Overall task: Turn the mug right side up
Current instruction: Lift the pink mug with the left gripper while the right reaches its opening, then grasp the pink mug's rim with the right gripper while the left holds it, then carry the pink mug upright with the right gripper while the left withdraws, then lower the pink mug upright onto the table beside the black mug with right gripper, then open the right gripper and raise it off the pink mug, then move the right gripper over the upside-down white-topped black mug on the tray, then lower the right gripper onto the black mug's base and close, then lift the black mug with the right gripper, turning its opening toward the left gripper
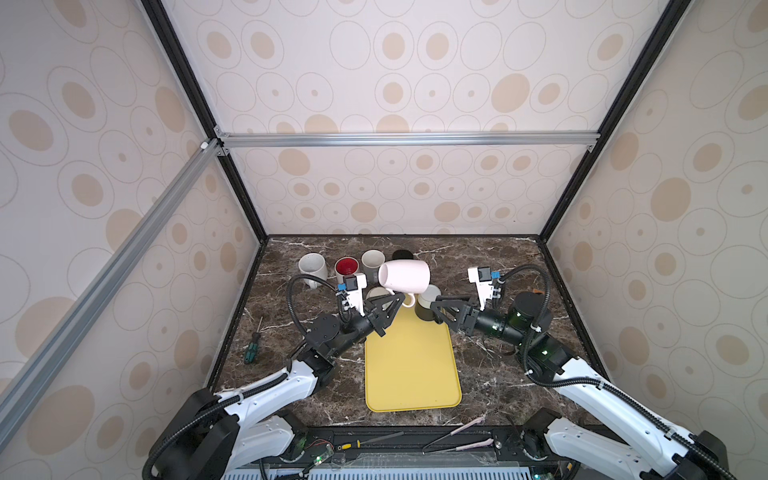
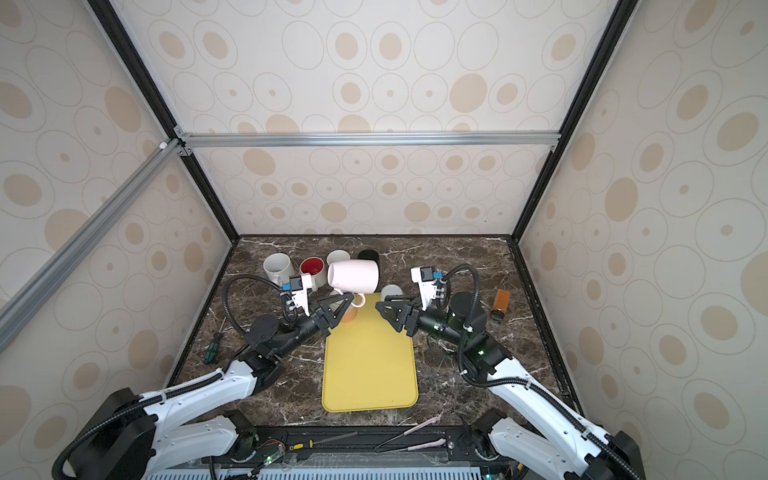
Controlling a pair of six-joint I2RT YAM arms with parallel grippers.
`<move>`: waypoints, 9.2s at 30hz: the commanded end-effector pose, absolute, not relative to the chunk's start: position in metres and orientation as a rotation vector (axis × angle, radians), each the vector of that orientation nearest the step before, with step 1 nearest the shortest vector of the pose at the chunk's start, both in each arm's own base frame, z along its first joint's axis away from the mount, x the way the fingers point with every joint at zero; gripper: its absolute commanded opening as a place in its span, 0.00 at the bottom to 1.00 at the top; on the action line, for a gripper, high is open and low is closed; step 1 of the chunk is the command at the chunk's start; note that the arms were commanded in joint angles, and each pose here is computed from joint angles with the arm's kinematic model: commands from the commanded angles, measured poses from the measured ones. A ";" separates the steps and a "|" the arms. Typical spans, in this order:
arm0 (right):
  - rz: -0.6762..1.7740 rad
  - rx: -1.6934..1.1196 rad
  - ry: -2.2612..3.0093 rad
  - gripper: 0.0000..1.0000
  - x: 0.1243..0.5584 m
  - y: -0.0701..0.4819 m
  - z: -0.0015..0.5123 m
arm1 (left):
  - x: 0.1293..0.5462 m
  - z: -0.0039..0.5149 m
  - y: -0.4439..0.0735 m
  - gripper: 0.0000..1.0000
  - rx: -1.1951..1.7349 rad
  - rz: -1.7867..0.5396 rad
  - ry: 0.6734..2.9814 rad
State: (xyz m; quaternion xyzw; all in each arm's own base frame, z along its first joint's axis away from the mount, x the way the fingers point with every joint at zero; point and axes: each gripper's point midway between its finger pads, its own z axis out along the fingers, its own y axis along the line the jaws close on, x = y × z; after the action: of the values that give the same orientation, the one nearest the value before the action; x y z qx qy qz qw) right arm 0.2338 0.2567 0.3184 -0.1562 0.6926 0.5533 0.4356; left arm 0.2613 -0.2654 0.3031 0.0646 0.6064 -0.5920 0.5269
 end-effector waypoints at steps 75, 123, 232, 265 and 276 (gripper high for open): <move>0.346 -0.118 2.232 0.00 0.418 0.216 0.318 | 0.279 0.299 -0.097 1.00 -0.248 -0.282 1.430; 0.003 -0.105 2.641 0.00 0.515 0.221 0.107 | 0.308 0.242 -0.151 1.00 0.009 -0.234 1.761; 0.082 -0.452 2.712 0.40 0.363 0.217 0.070 | 0.317 0.195 -0.175 0.98 0.022 -0.657 1.889; 0.162 -0.450 2.749 0.00 0.347 0.218 0.063 | 0.310 0.187 -0.191 0.95 0.002 -0.819 1.900; 0.524 -0.361 2.562 0.00 0.329 0.243 0.147 | 0.296 0.209 -0.209 0.93 -0.058 -1.108 1.781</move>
State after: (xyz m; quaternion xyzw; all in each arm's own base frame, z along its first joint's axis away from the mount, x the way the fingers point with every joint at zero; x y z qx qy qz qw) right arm 0.3245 0.2237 0.0974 -0.1408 0.9633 0.1225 0.1931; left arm 0.2985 -0.2005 0.1835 -0.0134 0.7736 -0.3991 0.4920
